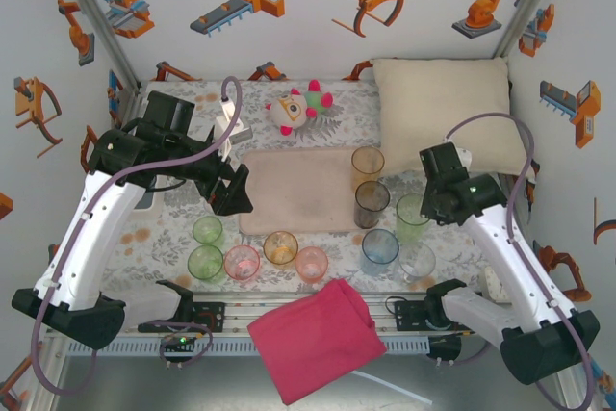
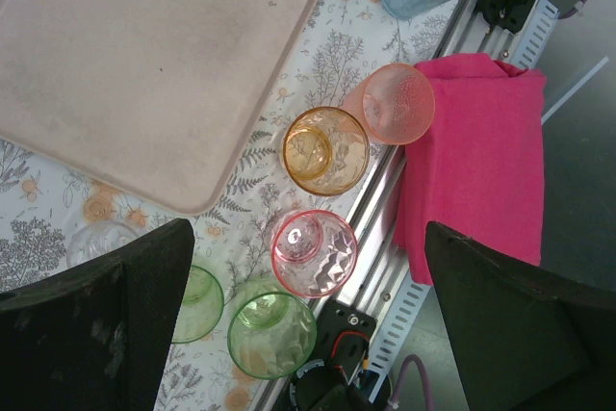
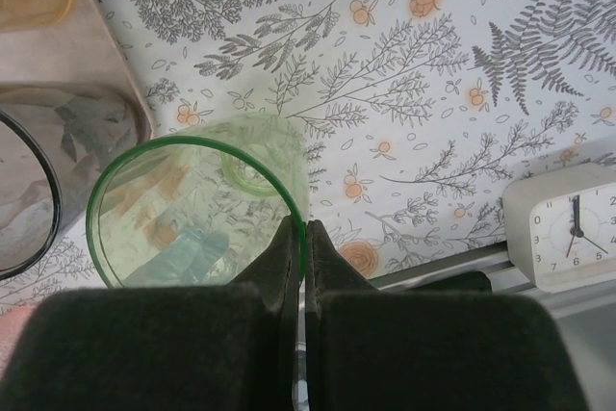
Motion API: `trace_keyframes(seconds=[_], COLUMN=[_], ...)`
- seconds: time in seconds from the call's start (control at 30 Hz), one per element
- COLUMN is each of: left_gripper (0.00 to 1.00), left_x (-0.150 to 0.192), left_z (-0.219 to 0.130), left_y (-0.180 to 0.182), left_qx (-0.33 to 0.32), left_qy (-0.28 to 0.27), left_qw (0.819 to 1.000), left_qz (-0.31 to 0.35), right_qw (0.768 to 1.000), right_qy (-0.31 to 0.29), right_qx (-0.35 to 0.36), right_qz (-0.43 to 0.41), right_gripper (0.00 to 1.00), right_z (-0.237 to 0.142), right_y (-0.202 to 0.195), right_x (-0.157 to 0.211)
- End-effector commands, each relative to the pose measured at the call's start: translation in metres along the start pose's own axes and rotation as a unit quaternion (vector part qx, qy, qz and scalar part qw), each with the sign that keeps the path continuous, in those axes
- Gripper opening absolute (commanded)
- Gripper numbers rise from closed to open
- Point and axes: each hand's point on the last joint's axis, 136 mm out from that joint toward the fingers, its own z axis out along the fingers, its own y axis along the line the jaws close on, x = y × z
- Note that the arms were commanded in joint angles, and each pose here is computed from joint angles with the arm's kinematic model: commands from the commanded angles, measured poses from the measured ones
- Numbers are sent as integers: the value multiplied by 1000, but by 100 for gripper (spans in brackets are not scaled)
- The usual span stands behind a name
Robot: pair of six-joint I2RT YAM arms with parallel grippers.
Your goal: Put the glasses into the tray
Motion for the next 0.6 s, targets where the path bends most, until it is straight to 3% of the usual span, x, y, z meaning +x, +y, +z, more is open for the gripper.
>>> trace_keyframes(seconds=[0.0,0.57], left_gripper=[97,97], left_x=[-3,-1], left_z=[-5,-5], left_y=[-4,-3], left_qx=[0,-2], left_qy=[-3,-1], left_qw=[1000,1000], left_qz=[9,8], right_qw=[999,997], right_qy=[-35,-80], right_qx=[7,1], right_qz=[2,-8], right_gripper=[0,0], right_z=[-16,-40], right_y=[-4,10], right_x=[-20,-83])
